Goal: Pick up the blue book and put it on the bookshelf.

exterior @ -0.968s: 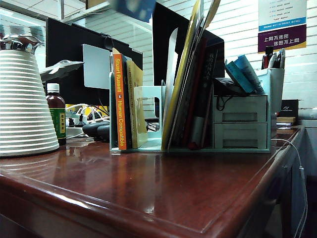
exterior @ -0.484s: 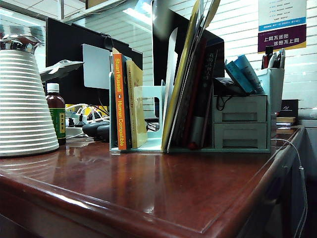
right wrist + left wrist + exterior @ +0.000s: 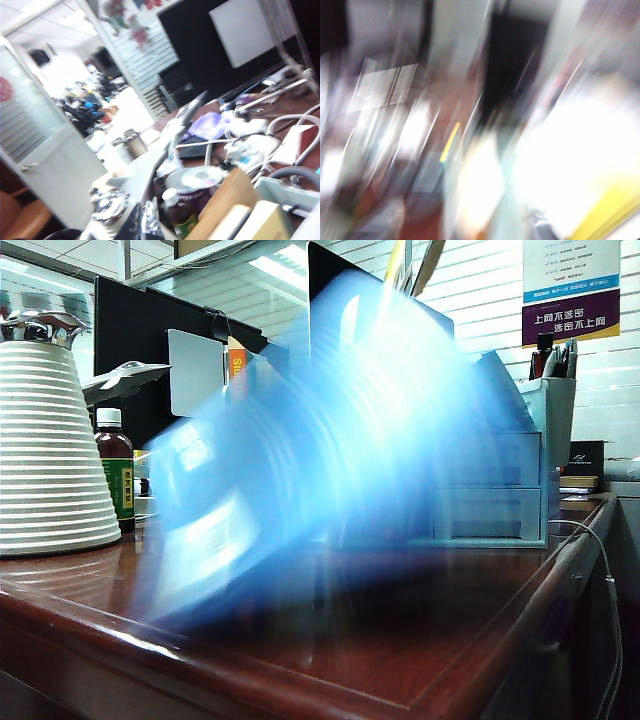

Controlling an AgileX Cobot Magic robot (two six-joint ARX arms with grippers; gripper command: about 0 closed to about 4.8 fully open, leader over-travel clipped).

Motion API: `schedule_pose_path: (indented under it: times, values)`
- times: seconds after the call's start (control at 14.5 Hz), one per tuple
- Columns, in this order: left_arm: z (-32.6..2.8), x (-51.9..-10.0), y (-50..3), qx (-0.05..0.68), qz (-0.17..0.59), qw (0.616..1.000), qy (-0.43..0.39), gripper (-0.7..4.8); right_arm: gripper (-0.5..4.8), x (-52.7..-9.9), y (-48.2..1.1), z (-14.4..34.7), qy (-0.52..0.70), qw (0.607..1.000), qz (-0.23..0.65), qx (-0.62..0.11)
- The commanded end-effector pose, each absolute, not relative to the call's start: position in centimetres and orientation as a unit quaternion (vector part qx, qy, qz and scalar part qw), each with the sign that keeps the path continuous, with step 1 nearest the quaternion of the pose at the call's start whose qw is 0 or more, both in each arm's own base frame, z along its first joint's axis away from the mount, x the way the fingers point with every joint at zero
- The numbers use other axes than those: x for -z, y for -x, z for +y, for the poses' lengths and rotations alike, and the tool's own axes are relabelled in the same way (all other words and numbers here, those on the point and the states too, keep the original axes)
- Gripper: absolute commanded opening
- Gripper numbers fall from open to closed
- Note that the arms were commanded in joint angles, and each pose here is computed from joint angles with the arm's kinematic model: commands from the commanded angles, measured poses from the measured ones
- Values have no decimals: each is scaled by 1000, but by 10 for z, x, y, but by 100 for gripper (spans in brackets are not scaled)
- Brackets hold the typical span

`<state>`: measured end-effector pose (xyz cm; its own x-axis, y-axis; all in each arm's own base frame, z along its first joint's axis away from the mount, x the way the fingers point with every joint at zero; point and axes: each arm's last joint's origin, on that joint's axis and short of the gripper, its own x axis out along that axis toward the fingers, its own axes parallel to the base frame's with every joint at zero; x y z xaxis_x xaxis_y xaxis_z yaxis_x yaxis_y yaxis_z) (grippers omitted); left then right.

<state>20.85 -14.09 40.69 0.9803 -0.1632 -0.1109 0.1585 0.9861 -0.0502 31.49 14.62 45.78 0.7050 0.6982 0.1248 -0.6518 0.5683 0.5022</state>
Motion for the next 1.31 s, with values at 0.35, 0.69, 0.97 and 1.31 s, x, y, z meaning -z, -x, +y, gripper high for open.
schedule_pose_path:
  times: [0.35, 0.69, 0.97, 1.31]
  values:
    - [-147, -351, -238, 123, 188, 974, -19, -5, -7, -473, -286, 129, -106, 950, 5, -293]
    - [-150, -335, -223, 304, 310, 900, -26, -5, -7, -464, -214, 99, -106, 932, 217, -272]
    - [-152, -312, -217, 343, 422, 839, -25, 25, -7, -424, -181, 84, -92, 863, 453, -205]
    - [-143, -261, -204, 297, 554, 777, -42, 218, -7, -355, -188, 90, -92, 790, 571, -202]
